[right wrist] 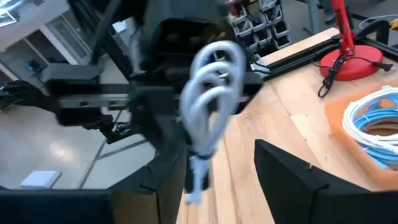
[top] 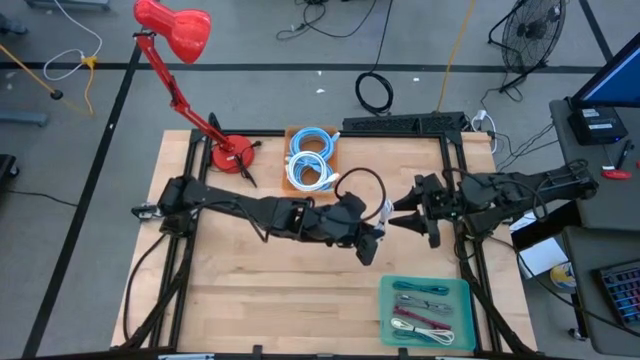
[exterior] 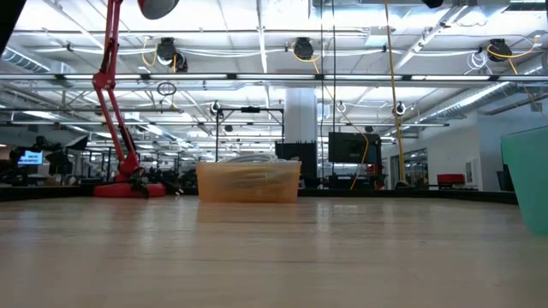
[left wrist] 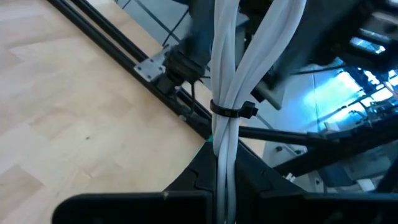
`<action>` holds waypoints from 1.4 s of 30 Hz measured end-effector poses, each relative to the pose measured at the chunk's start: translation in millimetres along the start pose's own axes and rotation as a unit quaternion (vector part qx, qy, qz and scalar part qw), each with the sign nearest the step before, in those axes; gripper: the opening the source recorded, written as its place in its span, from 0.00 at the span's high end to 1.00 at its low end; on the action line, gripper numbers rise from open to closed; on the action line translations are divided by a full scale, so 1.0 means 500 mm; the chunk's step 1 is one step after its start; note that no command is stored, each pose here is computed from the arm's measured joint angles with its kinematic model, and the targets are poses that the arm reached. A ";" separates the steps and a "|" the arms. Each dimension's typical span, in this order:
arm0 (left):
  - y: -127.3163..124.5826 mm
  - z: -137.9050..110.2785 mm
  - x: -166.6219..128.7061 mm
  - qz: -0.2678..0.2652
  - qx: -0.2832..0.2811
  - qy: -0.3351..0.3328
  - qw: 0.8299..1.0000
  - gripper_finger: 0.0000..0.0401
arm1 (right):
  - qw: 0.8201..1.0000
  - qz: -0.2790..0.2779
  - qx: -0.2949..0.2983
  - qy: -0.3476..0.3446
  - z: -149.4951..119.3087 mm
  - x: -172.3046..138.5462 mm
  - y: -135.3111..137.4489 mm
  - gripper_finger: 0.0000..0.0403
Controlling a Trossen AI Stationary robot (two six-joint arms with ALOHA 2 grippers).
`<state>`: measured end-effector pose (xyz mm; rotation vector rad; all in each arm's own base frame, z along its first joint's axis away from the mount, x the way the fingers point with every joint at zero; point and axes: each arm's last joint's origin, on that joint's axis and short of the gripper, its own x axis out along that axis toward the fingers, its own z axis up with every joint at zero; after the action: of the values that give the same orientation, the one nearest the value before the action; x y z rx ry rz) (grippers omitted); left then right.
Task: Pick & Place USB Port
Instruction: Put the white charger cable into the green bin
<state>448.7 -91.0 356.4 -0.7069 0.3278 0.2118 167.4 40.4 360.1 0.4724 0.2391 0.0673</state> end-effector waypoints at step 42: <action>0.012 0.028 0.006 -0.036 0.001 0.007 0.999 0.96 | 0.999 0.025 -0.012 -0.020 0.010 0.017 0.006 0.85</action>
<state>452.9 -76.9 361.6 -0.7180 0.3150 0.1385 176.6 41.9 363.9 0.4562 0.1870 0.1096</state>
